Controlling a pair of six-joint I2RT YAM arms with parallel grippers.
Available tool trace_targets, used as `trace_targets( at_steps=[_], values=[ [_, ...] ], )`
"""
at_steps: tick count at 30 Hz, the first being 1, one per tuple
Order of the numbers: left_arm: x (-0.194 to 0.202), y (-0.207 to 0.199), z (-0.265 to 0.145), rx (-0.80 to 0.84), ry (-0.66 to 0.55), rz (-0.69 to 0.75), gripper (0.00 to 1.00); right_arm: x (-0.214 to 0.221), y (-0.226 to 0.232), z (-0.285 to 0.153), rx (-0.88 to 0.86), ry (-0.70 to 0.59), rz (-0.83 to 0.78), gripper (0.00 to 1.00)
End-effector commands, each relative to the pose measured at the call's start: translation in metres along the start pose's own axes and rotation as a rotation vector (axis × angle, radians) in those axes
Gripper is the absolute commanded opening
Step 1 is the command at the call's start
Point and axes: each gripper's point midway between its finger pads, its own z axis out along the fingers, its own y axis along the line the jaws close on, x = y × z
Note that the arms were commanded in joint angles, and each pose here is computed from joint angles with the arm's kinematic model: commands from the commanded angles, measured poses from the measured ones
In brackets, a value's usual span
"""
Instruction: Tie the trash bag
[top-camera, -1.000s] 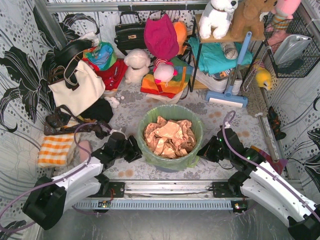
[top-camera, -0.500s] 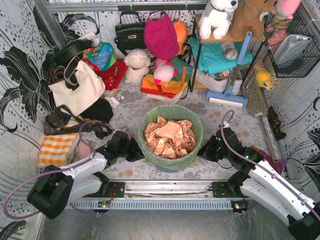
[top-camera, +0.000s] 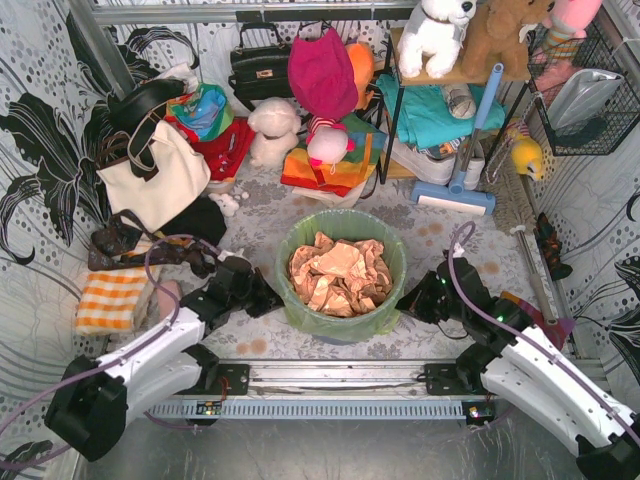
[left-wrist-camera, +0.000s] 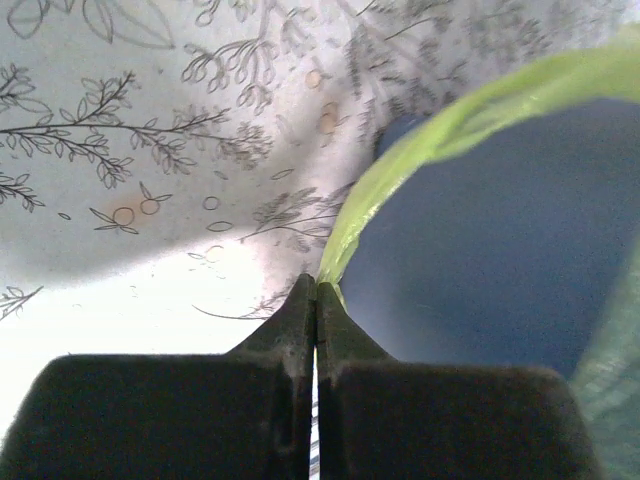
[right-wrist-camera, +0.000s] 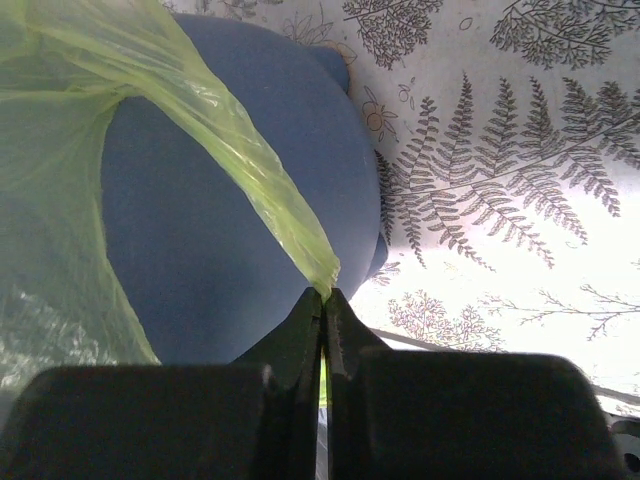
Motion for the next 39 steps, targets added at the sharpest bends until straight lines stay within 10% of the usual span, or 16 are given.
trace_targets(
  at_steps=[1, 39],
  values=[
    [-0.022, -0.017, -0.019, -0.002, -0.099, 0.03, 0.0, -0.012, -0.001, -0.011, 0.005, -0.074, 0.005, 0.0],
    [-0.073, -0.154, -0.225, 0.449, -0.506, 0.11, 0.0, -0.057, 0.129, -0.136, -0.6, -0.347, -0.057, 0.0]
  ],
)
